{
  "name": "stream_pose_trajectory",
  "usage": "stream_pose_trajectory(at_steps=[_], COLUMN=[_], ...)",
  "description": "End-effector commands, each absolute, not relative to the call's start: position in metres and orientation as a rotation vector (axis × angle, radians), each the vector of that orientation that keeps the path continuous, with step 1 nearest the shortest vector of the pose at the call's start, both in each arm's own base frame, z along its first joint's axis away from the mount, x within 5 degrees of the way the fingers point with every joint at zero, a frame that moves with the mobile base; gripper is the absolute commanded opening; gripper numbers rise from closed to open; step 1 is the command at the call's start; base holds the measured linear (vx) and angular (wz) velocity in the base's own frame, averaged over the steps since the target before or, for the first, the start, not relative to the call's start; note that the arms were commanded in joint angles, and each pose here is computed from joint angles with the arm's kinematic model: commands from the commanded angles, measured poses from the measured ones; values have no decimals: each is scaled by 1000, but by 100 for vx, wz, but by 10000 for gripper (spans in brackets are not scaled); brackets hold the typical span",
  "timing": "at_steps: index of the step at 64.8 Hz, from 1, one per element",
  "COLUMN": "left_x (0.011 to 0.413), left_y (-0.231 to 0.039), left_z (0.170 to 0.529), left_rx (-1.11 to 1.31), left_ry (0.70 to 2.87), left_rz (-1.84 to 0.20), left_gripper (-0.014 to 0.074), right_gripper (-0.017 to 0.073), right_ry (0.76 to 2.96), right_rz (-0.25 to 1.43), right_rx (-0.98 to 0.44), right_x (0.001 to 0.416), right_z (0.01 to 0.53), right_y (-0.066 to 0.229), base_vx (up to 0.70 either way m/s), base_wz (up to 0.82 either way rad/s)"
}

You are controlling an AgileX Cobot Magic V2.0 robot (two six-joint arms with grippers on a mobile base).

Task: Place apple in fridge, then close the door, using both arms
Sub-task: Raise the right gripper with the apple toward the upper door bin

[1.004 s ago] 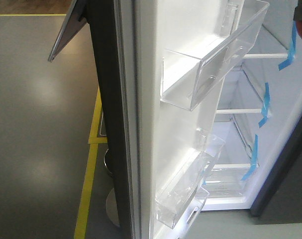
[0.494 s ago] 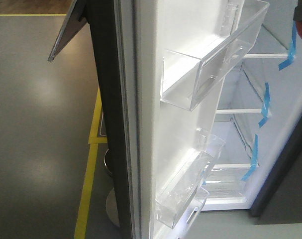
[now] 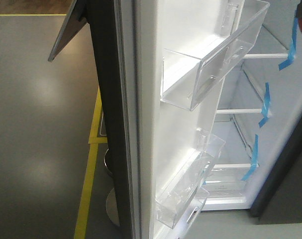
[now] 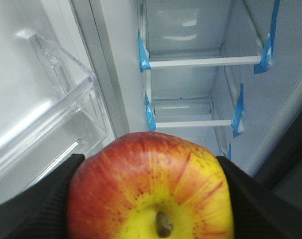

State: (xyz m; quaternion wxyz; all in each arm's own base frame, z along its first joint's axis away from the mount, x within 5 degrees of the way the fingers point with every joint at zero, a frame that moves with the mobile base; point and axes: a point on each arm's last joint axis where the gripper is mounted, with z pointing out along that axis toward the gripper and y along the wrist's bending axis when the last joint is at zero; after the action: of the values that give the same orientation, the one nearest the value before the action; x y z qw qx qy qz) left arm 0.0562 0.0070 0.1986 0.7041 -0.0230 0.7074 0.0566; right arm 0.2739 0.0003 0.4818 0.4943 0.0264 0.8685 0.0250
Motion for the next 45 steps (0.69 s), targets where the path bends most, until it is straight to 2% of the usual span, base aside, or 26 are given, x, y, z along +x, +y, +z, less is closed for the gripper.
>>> stream_pose_trajectory(at_steps=[1,9,13,24,31,45], left_x=[56,56,56,56,56,56], left_y=[5,5,5,5,5,5], left_z=[196,196,196,196,196,196], left_rx=[-46,-46,-46,-46,-46,-46], left_ry=[1518,1518,1518,1518,1518,1518], left_rz=[97,97,97,97,97,97], left_gripper=[-6,-6,-6,-6,-6,-6], right_gripper=[102,102,102,102,102,120], right_ry=[1819,1660,1609,1542,1564,1667], right_rz=[84,229,296,459,516,534], right_rx=[28,-91,-200,-423,-485,-502], right_x=[246,232,233,264,292,331], right_z=[527,554,563,556,538,504], right_y=[3,17,27,47,52,53], base_vx=[0,0,0,0,0,0], base_wz=[0,0,0,0,0,0])
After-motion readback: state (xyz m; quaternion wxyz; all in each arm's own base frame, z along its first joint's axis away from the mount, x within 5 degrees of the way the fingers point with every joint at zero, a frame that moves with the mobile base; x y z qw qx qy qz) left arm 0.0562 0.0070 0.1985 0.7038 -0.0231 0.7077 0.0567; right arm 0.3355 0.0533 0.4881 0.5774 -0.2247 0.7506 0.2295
